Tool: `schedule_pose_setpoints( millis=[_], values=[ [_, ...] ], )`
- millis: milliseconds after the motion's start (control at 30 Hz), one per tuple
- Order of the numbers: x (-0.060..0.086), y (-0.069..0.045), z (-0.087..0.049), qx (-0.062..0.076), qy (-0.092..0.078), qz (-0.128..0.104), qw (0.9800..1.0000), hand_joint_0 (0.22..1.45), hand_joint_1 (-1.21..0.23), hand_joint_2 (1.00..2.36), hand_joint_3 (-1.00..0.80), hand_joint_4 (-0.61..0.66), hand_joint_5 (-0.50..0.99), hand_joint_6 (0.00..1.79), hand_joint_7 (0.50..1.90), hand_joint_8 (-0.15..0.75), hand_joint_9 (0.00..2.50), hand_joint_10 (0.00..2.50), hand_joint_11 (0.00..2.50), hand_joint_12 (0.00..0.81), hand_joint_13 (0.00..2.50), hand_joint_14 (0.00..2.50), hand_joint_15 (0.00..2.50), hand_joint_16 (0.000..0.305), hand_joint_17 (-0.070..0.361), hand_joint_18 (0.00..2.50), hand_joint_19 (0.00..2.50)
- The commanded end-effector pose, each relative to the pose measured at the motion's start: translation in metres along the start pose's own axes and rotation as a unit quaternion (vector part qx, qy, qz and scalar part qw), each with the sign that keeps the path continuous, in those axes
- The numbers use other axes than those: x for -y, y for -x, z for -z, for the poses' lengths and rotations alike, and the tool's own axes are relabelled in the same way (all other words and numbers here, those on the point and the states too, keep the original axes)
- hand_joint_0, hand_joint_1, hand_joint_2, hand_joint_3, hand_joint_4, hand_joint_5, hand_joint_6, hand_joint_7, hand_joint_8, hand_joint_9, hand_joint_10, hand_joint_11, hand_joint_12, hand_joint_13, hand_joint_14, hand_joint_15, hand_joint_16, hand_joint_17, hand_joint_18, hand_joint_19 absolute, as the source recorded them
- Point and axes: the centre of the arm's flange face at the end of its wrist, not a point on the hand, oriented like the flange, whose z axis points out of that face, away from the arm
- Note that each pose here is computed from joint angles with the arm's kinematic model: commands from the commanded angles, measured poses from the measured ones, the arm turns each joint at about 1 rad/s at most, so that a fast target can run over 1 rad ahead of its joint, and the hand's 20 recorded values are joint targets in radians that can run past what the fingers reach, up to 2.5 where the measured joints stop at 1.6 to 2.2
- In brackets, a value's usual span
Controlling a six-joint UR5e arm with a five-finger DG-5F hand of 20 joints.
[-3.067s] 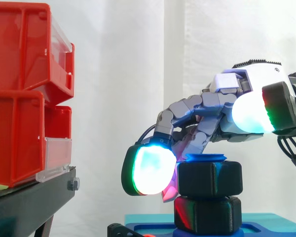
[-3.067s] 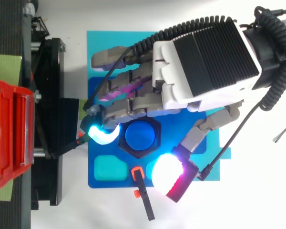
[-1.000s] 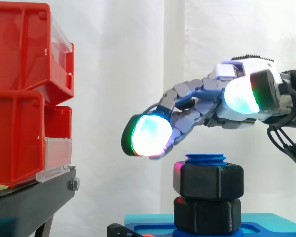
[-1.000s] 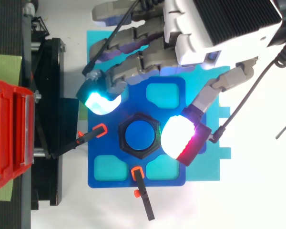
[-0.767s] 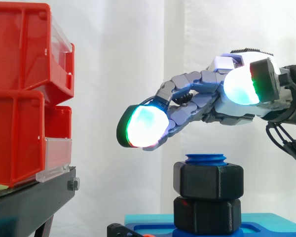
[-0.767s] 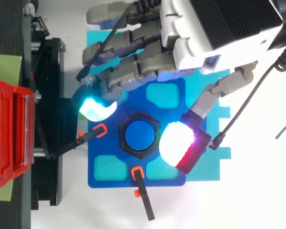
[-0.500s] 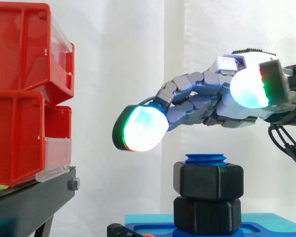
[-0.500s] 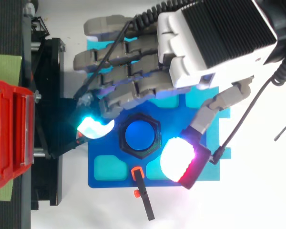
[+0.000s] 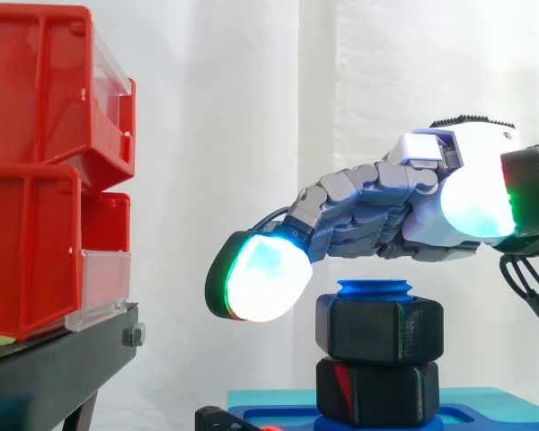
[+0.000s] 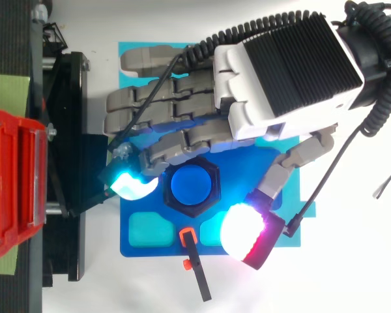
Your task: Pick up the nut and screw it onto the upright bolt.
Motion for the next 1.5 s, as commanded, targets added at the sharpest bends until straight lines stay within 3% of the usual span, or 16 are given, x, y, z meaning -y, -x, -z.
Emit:
schedule_pose_setpoints(
  millis=[0, 300, 467, 1067, 1233, 1467],
  values=[
    [0.000, -0.001, 0.000, -0.001, 0.000, 0.000, 1.0000, 0.38, -0.27, 1.00, -0.50, 0.14, -0.20, 0.50, 0.54, 0.222, 0.16, 0.00, 0.00, 0.378, 0.00, 0.00, 0.00, 0.056, 0.126, 0.00, 0.00],
    [0.000, -0.001, 0.001, -0.002, -0.001, 0.001, 1.0000, 0.39, -0.27, 1.00, -0.50, 0.15, -0.19, 0.50, 0.57, 0.227, 0.20, 0.00, 0.00, 0.378, 0.00, 0.00, 0.00, 0.054, 0.121, 0.00, 0.00],
    [0.004, -0.014, 0.008, -0.011, -0.006, -0.005, 0.9999, 0.39, -0.27, 1.00, -0.50, 0.16, -0.18, 0.50, 0.59, 0.230, 0.21, 0.00, 0.00, 0.377, 0.00, 0.00, 0.00, 0.053, 0.120, 0.00, 0.00],
    [0.010, -0.015, 0.012, -0.007, -0.007, -0.002, 0.9999, 0.40, -0.28, 1.00, -0.50, 0.19, -0.16, 0.50, 0.70, 0.253, 0.30, 0.00, 0.00, 0.380, 0.01, 0.00, 0.00, 0.051, 0.114, 0.00, 0.00],
    [0.012, -0.020, 0.015, -0.009, -0.009, -0.002, 0.9999, 0.41, -0.28, 1.00, -0.50, 0.20, -0.14, 0.50, 0.77, 0.261, 0.36, 0.00, 0.00, 0.376, 0.05, 0.00, 0.00, 0.049, 0.110, 0.00, 0.00],
    [0.015, -0.017, 0.017, -0.007, -0.010, -0.002, 0.9999, 0.42, -0.31, 1.00, -0.50, 0.22, -0.11, 0.50, 0.87, 0.273, 0.47, 0.00, 0.00, 0.377, 0.11, 0.00, 0.00, 0.047, 0.106, 0.00, 0.00]
  ],
)
